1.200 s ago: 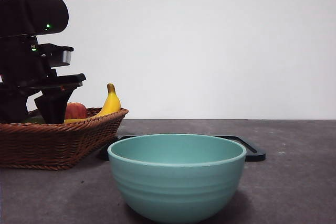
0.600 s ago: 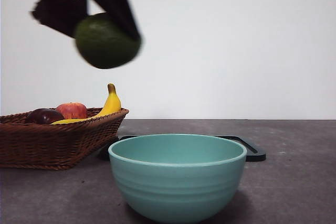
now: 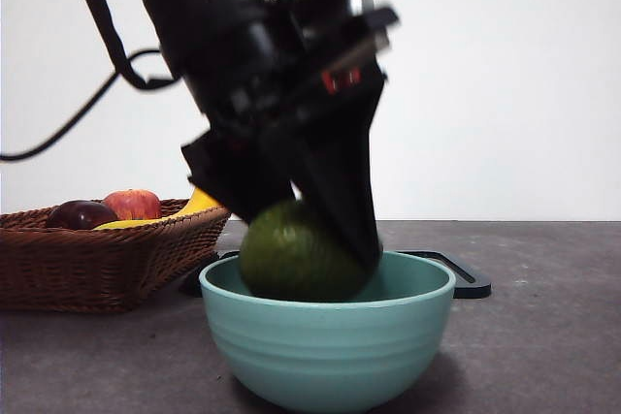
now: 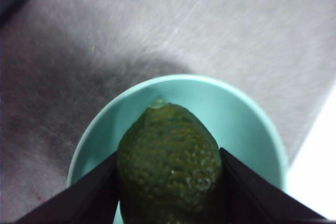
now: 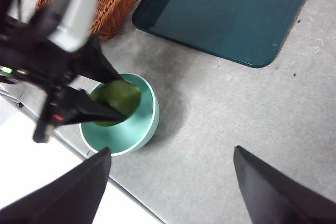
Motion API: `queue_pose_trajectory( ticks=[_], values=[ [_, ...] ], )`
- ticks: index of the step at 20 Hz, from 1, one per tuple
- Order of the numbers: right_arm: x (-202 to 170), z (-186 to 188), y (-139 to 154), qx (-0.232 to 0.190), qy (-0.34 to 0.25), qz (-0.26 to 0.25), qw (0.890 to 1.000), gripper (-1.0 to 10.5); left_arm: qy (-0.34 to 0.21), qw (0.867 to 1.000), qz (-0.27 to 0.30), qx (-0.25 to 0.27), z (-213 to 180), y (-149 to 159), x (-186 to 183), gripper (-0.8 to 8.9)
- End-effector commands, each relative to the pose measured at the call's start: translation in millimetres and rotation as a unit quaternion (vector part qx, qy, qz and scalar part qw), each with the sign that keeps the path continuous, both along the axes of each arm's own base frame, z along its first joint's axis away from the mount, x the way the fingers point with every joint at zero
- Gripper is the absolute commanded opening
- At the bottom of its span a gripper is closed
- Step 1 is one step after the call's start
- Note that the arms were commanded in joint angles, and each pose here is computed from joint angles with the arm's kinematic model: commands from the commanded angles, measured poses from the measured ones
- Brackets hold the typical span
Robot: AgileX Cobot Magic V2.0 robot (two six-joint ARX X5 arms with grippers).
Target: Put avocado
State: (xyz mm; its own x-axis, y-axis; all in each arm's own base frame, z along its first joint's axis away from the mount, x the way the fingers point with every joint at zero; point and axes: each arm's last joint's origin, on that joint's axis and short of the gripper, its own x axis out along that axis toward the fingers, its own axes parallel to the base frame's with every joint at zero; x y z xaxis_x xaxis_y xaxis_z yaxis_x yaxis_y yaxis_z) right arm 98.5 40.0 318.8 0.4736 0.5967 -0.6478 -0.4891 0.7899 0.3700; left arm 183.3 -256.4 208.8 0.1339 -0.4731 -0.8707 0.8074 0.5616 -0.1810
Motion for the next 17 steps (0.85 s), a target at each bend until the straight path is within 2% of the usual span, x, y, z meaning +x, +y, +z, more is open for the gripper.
queue_pose_trajectory(
  ticks=[1,5,8,12,15,17],
  values=[
    [0.7,4.6,0.7,0.004,-0.006,0.000,1.000,3.7,-0.009,1.000,-0.018,0.006,-6.3,-10.6,0.6,2.14],
    [0.7,4.6,0.7,0.004,-0.006,0.000,1.000,3.7,-0.005,1.000,-0.023,0.013,-13.7,-14.7,0.3,2.21],
    [0.8,4.6,0.8,0.004,-0.006,0.000,1.000,3.7,-0.011,0.999,-0.032,0.011,-14.2,-16.1,0.2,2.87],
    [0.7,4.6,0.7,0.004,-0.006,0.000,1.000,3.7,-0.011,0.999,-0.036,0.011,-14.3,-17.6,-1.7,2.90],
    [0.7,4.6,0.7,0.004,-0.006,0.000,1.000,3.7,-0.010,0.999,-0.041,0.012,-14.5,-19.4,-4.7,3.47],
    [0.6,4.6,0.7,0.004,-0.006,0.000,1.000,3.7,-0.011,0.999,-0.043,0.012,-14.5,-20.2,-6.0,3.47]
  ],
)
